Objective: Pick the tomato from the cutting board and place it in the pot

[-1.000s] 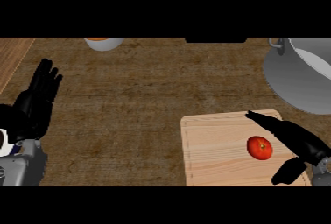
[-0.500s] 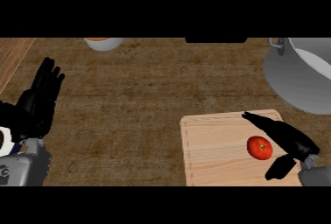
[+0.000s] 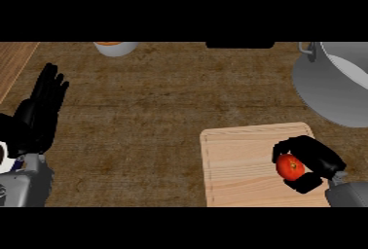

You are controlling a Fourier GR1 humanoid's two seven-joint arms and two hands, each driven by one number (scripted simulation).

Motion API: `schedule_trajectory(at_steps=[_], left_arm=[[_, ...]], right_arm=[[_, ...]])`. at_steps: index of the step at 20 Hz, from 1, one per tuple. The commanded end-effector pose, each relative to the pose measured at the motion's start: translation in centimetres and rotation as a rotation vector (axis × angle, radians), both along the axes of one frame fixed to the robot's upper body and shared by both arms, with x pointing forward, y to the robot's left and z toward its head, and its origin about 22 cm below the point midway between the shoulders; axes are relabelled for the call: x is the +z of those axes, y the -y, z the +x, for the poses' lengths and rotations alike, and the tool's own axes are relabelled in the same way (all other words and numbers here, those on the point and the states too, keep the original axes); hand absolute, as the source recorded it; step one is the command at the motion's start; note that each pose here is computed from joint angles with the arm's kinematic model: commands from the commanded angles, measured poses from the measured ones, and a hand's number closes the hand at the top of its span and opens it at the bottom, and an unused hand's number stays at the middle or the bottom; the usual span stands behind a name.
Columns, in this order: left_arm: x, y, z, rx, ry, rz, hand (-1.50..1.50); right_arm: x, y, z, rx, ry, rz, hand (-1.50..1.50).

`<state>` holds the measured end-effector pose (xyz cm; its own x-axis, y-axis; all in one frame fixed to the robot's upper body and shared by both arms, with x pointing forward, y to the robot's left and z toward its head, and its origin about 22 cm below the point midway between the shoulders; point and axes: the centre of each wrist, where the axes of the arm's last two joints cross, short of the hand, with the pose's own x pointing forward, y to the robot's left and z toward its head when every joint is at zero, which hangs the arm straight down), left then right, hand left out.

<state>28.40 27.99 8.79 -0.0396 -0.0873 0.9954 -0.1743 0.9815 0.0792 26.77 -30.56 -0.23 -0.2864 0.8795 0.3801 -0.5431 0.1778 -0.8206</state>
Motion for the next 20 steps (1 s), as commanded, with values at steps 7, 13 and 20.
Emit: schedule_trajectory(at_steps=[7,13,20], left_arm=[[0.5,-0.8,-0.3,-0.005,-0.008,0.008,0.0],[-0.9,-0.7,-0.8,0.033,-0.022,-0.003,0.0],[0.3,-1.3,-1.3,0.041,0.01,0.014,0.0]], right_arm=[[-0.2,1.9,-2.5,0.16,0.002,0.013,1.5],[1.6,6.4,-7.9,0.763,-0.05,0.04,1.5],[6.3,15.5,-11.1,0.682,0.168,0.194,1.5]])
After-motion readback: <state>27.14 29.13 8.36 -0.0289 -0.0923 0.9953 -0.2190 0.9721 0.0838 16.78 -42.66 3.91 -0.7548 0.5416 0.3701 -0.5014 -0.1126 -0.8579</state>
